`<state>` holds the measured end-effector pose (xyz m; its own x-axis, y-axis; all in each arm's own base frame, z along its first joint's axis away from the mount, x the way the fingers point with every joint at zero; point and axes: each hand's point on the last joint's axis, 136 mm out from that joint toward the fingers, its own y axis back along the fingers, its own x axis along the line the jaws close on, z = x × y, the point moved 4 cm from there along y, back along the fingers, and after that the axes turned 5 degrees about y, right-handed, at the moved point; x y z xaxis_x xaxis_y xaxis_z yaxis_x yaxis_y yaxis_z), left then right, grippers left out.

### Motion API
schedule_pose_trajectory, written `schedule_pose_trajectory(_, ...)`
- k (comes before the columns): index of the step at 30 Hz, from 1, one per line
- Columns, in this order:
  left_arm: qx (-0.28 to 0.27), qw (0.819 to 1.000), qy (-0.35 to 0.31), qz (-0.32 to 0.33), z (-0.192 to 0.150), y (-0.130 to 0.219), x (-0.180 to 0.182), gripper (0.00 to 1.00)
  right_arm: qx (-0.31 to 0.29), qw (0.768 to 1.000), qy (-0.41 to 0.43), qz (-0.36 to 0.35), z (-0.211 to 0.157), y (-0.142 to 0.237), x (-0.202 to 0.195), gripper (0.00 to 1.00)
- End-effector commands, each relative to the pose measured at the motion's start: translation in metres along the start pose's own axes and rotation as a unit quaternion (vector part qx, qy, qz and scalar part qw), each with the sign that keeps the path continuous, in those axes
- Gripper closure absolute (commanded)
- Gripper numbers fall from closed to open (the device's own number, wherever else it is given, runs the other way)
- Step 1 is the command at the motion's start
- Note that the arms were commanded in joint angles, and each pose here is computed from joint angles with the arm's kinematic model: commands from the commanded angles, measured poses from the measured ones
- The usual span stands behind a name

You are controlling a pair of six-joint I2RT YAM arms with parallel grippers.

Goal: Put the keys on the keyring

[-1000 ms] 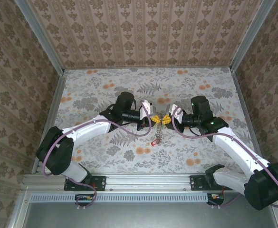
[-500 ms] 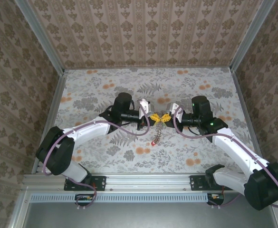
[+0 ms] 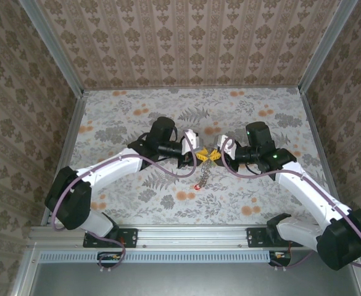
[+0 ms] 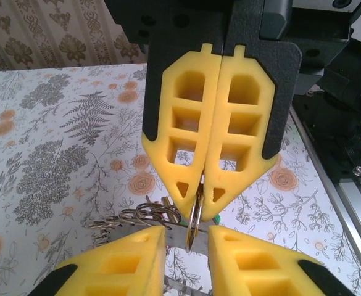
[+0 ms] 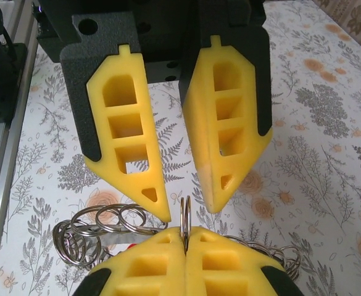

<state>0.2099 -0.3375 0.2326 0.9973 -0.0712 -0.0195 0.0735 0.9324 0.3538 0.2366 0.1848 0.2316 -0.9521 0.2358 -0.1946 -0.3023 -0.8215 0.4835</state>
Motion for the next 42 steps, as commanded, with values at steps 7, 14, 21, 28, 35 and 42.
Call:
schedule_pose_trajectory(7, 0.031, 0.999, -0.032, -0.009, 0.006, -0.006, -0.005, 0.78, -0.014, 0.999, 0.033, 0.006, 0.02, 0.005, 0.002, 1.0)
schedule_pose_trajectory(14, 0.036, 0.999, -0.034, -0.006, 0.006, -0.007, -0.005, 0.9, -0.019, 0.999, 0.035, 0.009, 0.021, 0.006, 0.004, 1.0)
schedule_pose_trajectory(21, 0.003, 1.0, -0.027, 0.0, 0.013, -0.002, -0.002, 1.0, -0.041, 0.998, 0.042, -0.007, 0.02, 0.007, 0.007, 0.96)
schedule_pose_trajectory(28, -0.069, 0.998, -0.01, -0.011, 0.025, 0.009, -0.002, 1.0, -0.067, 0.997, 0.009, -0.022, 0.005, 0.001, 0.002, 0.88)
schedule_pose_trajectory(35, -0.1, 0.995, -0.005, -0.018, 0.028, 0.013, -0.002, 1.0, -0.079, 0.996, -0.006, -0.045, -0.003, -0.001, -0.004, 0.87)
schedule_pose_trajectory(42, -0.109, 0.994, -0.002, -0.019, 0.029, 0.014, -0.002, 1.0, -0.086, 0.995, -0.016, -0.05, -0.006, 0.0, -0.007, 0.83)
